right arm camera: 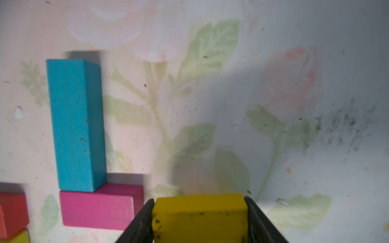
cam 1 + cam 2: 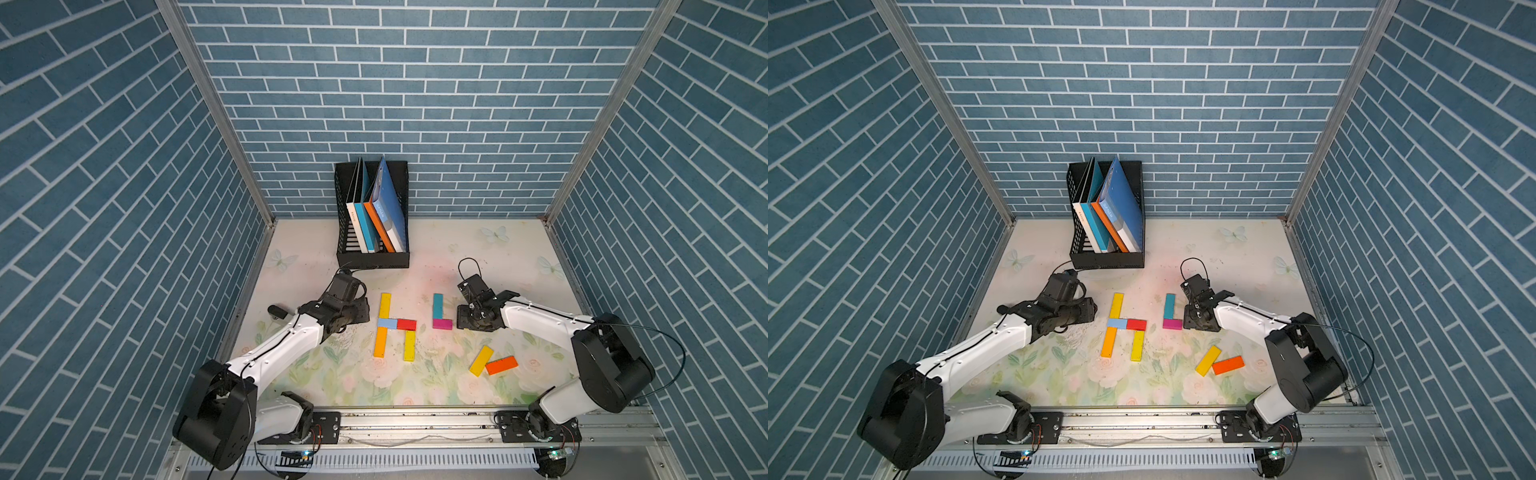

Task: Assemble the letter h with building blocks
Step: Assemble the building block at the center of the board.

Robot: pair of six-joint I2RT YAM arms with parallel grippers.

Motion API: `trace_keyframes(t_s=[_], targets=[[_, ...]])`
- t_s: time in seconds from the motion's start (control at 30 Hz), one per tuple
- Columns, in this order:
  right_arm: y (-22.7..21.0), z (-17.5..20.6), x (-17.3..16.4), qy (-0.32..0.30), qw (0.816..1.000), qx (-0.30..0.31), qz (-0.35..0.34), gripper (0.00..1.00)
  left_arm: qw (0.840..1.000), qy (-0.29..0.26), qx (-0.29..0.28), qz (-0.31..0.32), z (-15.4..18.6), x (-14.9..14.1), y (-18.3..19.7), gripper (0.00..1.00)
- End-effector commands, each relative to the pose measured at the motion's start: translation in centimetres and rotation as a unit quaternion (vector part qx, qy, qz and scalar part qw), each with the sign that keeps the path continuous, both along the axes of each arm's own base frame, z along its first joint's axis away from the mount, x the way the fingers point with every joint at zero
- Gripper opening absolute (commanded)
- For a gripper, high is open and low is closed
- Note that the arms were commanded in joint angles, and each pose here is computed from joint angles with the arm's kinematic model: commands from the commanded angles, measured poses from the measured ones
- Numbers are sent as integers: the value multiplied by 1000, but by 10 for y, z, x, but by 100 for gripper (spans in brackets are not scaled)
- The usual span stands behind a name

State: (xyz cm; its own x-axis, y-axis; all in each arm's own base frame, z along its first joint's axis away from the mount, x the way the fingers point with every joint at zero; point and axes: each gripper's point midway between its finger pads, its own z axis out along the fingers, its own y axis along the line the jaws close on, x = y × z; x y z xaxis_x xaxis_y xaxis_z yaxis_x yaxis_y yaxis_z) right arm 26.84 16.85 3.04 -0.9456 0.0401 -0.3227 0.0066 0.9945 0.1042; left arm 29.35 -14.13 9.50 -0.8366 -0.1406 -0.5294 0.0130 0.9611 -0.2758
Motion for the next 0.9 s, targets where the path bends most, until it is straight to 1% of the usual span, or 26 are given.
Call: trace_keyframes(t_s=[0.0,0.3,0.4,0.43,0.57,0.67,0.7,0.87], targets=[[6,-3,1,3,1000,5,-12,49,1000,0,6,0,-2,1,3,55],[8,-14,0,10,1000,4,-20,49,1000,1,5,0,-2,1,2,55],[8,-15,1,11,1000,3,-22,51,1000,0,5,0,-1,0,3,55],[9,-15,1,12,1000,3,-22,52,1000,0,5,0,-1,0,3,55],[4,-9,1,9,999,-7,-31,69,1000,-1,4,0,-1,1,2,55],[-2,4,5,-9,999,-11,-44,77,1000,0,4,0,-2,0,2,55],[-1,10,8,-16,999,-9,-46,79,1000,0,4,-1,-1,0,2,55],[0,33,16,-45,998,5,-51,83,1000,-5,11,3,0,1,5,55]])
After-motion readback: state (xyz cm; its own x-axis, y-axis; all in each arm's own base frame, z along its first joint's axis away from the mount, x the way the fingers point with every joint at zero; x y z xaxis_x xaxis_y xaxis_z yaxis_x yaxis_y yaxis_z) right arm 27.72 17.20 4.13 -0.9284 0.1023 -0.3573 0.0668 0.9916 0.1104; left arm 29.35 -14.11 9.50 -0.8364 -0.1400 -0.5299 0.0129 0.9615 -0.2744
